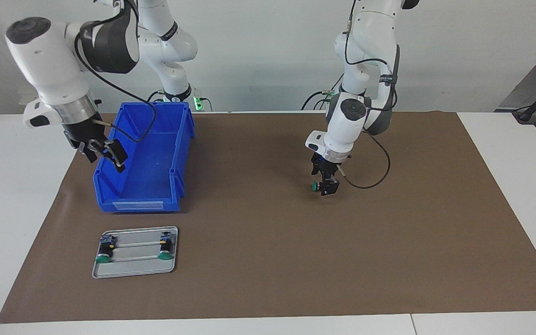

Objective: Place and press button with both arms

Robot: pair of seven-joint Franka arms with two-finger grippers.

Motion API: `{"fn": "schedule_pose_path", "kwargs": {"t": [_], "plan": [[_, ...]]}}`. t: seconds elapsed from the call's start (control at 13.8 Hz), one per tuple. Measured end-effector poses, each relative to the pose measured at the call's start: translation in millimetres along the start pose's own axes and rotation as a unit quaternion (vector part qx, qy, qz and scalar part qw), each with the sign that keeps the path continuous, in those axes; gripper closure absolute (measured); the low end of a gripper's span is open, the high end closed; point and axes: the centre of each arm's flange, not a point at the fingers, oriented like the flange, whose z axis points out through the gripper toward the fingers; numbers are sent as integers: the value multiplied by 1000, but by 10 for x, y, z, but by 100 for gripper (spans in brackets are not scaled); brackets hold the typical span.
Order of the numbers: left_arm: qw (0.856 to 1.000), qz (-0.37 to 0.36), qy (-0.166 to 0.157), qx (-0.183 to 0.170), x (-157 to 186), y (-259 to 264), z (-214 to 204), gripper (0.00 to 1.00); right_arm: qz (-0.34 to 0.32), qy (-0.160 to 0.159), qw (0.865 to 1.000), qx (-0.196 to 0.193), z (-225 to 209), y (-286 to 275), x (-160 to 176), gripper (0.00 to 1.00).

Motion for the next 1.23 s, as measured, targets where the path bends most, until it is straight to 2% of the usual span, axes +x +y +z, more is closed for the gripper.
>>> {"fn": "schedule_pose_path", "kwargs": {"t": [0.14, 0.29, 0.43, 0.65, 0.8, 0.87, 1.01, 1.16, 1.23], "plan": [[1000, -3, -2, -3, 13, 17, 40, 3, -11, -7, 1000, -2, -358, 91, -110, 1], [1000, -4, -4, -7, 43, 51, 91, 3, -40, -16, 999, -15, -535, 137, -182, 1], [1000, -4, -7, -11, 47, 65, 143, 4, -81, -28, 996, -23, -534, 153, -210, 1], [1000, -4, -9, -13, 43, 71, 178, 7, -97, -34, 994, -24, -496, 113, -235, 1], [1000, -4, -10, -14, 41, 72, 188, 24, -100, -42, 994, -26, -467, 93, -261, 1], [1000, -5, -10, -14, 39, 71, 192, 25, -102, -47, 993, -27, -440, 84, -280, 1], [1000, -5, -9, -12, 39, 59, 180, 52, -104, -53, 993, -28, -394, 78, -321, 1], [1000, -5, -10, -12, 35, 56, 185, 71, -111, -54, 992, -27, -392, 3, -369, 1], [1000, -5, -9, -11, 37, 50, 180, 86, -113, -54, 992, -27, -395, -106, -415, 1]]}}
